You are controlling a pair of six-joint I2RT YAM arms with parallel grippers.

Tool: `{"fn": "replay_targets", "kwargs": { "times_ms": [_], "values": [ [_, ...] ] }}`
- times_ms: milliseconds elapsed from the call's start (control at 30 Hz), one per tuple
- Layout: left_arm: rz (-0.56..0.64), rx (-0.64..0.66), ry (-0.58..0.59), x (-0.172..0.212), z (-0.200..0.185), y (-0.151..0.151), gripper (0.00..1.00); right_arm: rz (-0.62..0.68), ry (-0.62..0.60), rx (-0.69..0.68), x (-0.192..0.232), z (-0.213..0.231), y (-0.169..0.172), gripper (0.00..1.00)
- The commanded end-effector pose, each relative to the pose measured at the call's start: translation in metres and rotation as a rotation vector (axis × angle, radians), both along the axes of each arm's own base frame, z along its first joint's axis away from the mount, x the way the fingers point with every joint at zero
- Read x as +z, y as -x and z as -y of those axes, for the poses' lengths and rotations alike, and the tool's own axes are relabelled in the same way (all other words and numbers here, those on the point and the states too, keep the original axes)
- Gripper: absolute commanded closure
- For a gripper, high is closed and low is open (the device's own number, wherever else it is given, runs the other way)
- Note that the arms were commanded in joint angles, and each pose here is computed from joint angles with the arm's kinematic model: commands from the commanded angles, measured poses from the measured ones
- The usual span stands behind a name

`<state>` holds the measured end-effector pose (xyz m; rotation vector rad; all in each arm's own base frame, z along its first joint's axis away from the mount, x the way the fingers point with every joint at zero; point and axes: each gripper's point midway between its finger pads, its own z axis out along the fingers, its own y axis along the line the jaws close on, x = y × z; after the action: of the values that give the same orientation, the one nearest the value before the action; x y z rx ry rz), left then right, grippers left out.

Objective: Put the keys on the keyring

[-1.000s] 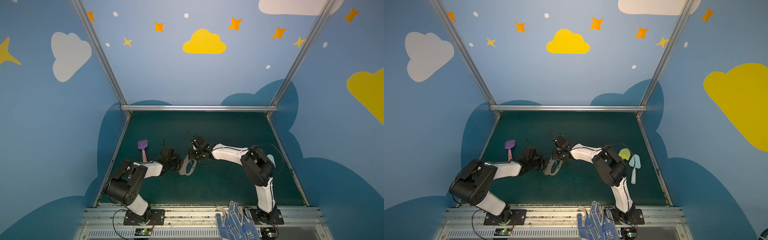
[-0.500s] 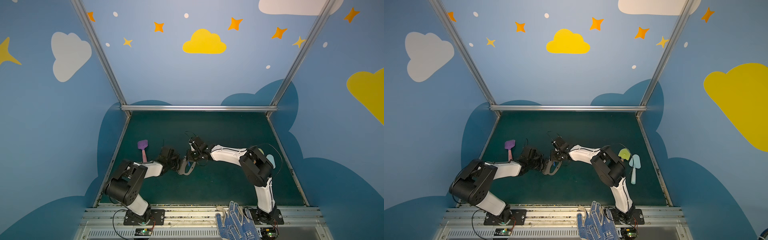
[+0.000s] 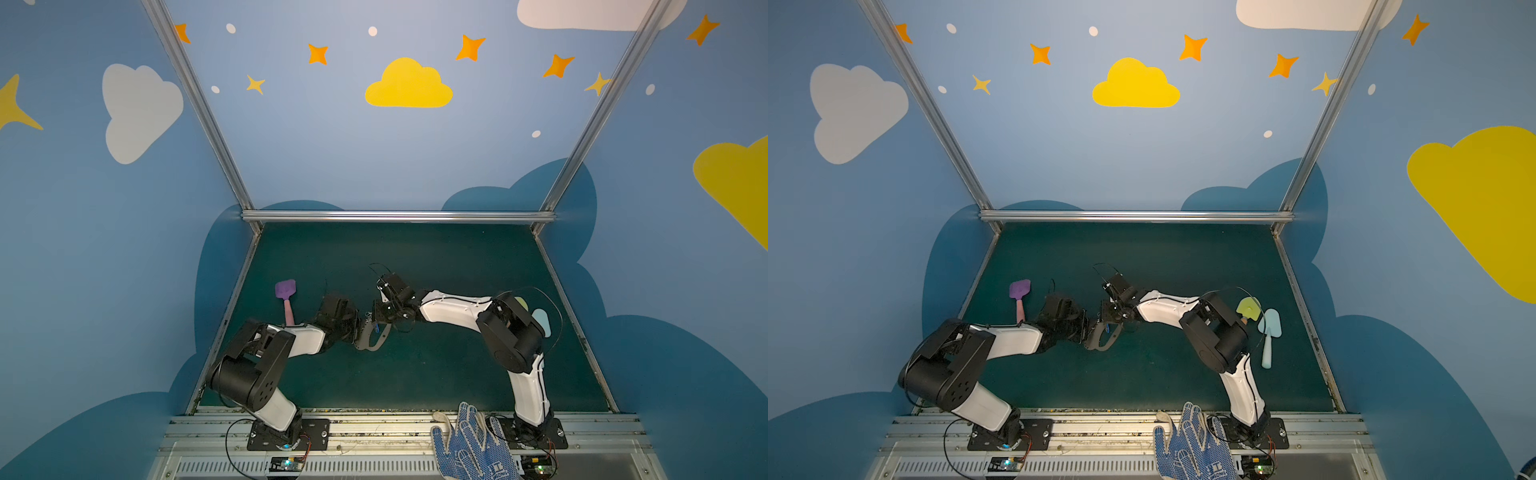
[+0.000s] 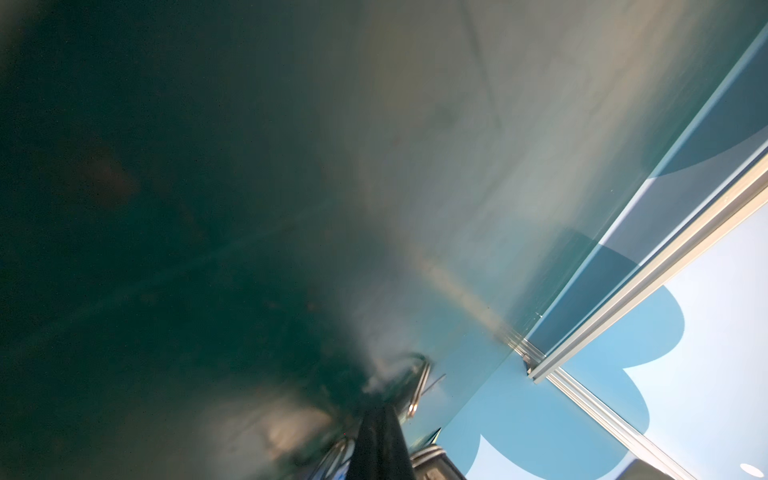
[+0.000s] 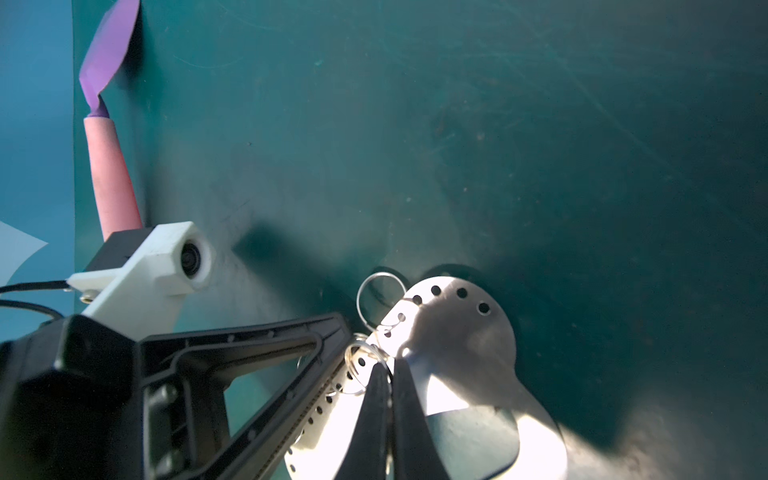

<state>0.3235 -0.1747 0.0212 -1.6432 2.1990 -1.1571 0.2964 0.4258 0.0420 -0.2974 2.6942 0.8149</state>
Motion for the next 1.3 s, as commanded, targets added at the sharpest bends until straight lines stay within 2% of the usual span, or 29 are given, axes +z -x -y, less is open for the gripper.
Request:
{"fn": "replay_targets", "kwargs": {
  "times_ms": [0,467,800,1033,1267],
  "values": [
    [0.053,-0.01,0.046,0.012,0.01,-0.007,0.96,-0.033,0.025,0.058,-0.017,-0.006,0.017,1.0],
    [0.08,0.046,0.06,0.016,0.003,-0.011,0.96,-0.058,0.041,0.142,-0.02,-0.002,0.03,1.0],
    [0.087,0.06,0.063,0.019,0.0,-0.011,0.96,-0.076,0.069,0.149,-0.025,0.008,0.032,1.0],
    [0.069,0.045,0.05,0.013,-0.001,-0.005,0.96,-0.039,-0.02,0.053,0.001,0.022,0.007,1.0],
    [0.061,0.03,0.052,0.009,0.001,-0.002,0.96,-0.005,-0.051,0.008,0.014,0.019,-0.009,1.0]
  ]
}}
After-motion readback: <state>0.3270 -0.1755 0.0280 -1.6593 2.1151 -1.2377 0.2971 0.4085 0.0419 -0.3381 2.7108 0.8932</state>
